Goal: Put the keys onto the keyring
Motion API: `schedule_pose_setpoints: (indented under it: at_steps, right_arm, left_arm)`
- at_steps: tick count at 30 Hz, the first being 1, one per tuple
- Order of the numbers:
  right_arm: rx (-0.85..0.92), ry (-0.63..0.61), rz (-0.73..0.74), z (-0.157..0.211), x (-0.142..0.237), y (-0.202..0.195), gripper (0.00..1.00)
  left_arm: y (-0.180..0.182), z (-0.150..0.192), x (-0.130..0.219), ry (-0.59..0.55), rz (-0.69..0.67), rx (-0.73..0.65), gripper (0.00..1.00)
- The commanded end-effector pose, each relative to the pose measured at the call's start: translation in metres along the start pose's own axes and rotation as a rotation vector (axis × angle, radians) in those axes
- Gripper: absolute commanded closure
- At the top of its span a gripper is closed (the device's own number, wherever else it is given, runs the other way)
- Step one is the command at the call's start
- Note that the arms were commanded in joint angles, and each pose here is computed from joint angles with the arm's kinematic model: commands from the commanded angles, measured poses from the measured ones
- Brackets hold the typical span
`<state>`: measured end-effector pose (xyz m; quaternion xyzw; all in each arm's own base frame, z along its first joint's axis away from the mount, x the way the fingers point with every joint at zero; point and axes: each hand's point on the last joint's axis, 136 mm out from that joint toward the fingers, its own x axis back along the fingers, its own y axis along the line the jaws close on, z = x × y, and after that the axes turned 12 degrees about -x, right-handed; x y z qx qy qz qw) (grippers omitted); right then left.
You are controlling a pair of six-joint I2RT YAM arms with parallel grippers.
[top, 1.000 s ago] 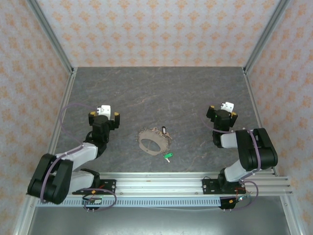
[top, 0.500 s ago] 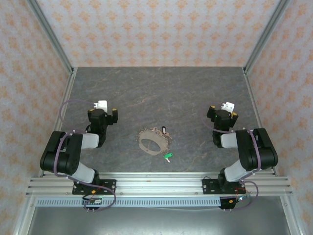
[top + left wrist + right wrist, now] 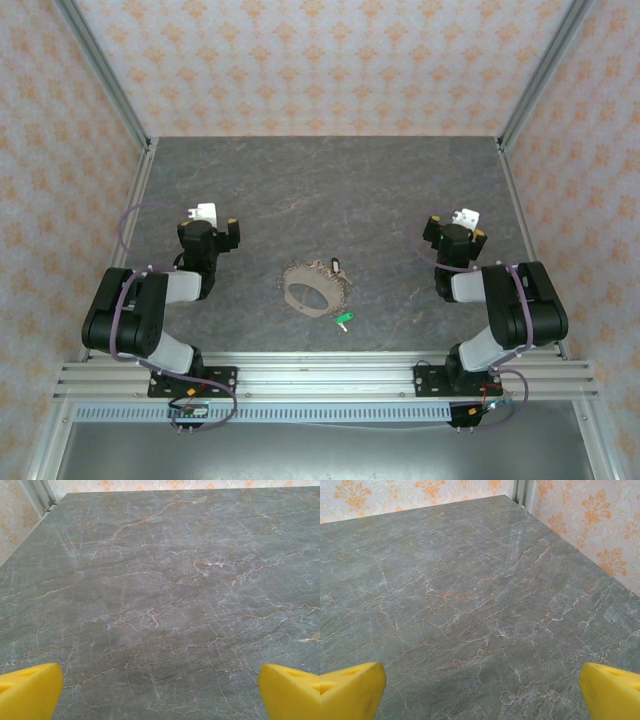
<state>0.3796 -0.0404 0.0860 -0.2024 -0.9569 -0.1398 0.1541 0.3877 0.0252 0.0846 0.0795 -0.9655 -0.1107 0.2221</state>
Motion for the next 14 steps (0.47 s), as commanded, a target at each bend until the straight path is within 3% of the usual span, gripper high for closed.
schedule_pose_setpoints:
  at_steps: [1,14]
  right_arm:
    - [-0.030,-0.029,0.015,-0.0111,-0.0013,-0.0016,0.01]
    - [-0.029,-0.027,0.014,-0.0108,-0.0016,-0.0013,0.01]
  left_arm:
    - [0.0018,-0.0102,-0.0005,-0.022,-0.008,0.014,0.00]
    - [0.0020,-0.0101,-0.0006,-0.022,-0.008,0.014,0.00]
